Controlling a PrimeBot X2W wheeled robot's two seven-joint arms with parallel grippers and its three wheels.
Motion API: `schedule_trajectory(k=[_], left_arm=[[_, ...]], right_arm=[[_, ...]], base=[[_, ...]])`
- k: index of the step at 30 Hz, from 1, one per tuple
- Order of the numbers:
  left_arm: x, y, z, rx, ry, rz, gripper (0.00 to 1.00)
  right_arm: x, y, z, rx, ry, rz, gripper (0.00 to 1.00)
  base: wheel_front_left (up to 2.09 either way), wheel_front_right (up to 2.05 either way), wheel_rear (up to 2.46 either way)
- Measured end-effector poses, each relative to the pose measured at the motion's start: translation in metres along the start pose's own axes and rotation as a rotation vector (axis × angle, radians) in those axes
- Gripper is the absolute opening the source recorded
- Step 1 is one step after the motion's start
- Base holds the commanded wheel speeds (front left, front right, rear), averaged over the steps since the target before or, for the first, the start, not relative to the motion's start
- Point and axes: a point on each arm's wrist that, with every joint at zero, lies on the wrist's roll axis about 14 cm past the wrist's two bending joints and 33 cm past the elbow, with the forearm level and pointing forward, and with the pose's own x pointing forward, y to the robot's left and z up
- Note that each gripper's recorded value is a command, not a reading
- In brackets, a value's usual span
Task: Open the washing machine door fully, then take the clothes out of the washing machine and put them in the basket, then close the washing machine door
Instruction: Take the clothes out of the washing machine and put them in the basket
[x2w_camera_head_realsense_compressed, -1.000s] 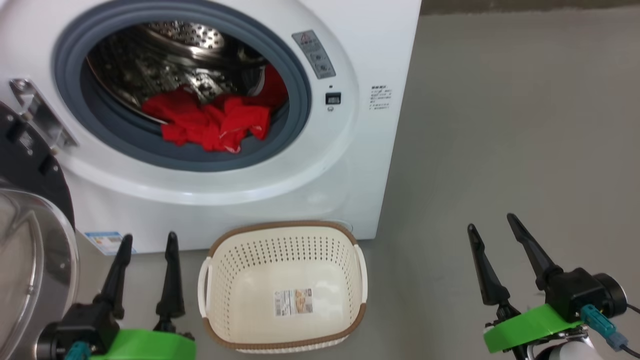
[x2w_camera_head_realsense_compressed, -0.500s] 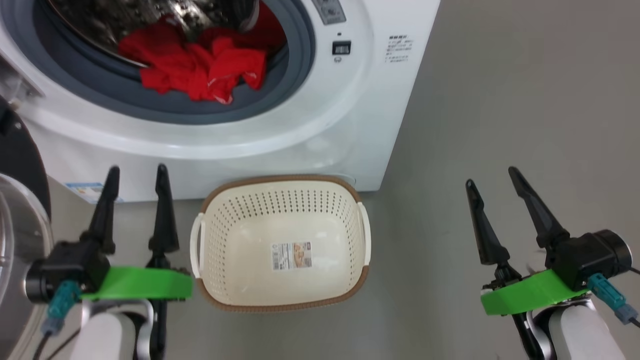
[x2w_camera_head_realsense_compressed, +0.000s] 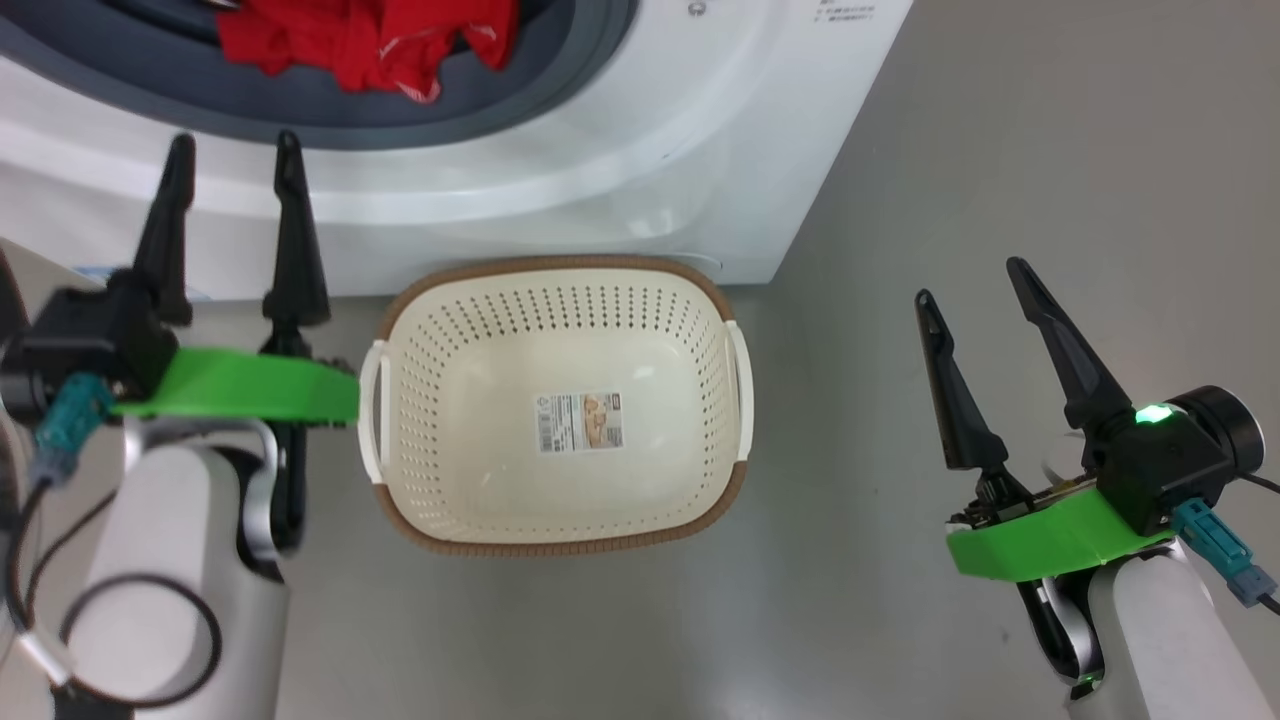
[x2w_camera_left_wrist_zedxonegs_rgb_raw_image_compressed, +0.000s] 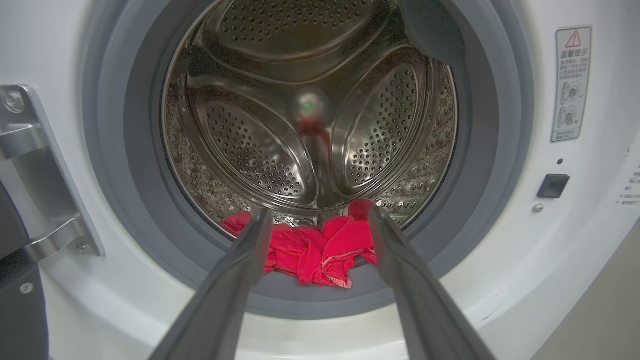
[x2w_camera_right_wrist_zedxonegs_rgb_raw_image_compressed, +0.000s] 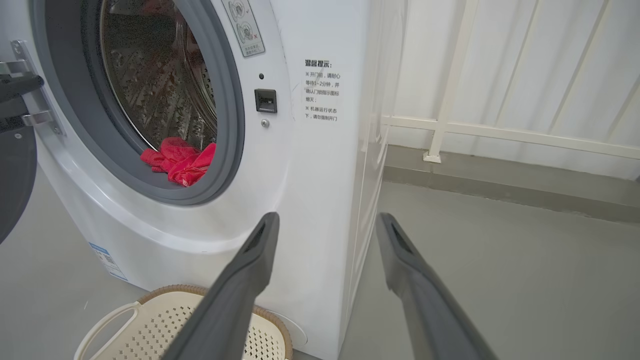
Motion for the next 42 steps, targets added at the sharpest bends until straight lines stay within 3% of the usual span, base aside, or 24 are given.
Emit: schedule_trajectory(k=[11,31,42], left_arm=[[0.051,0.007,-0.021,0.075,0.040,-0.005,1.00],[0.111,-0.013,-0.061,0.150,0.193,-0.060,1.00],[0.132,-0.003,-0.098,0.216,0.308,-0.041,1.00]], right_arm=[[0.010,0.000,-0.030,0.014,0.058,0.009,1.00],[0.018,-0.007,-0.047,0.015,0.089,0.003,1.00],[0.020,-0.024,-0.055,0.008,0.105,-0.036,1.00]], base=[[0.00,0.00,0.00],[0.00,0.00,0.00],[0.00,0.00,0.00]])
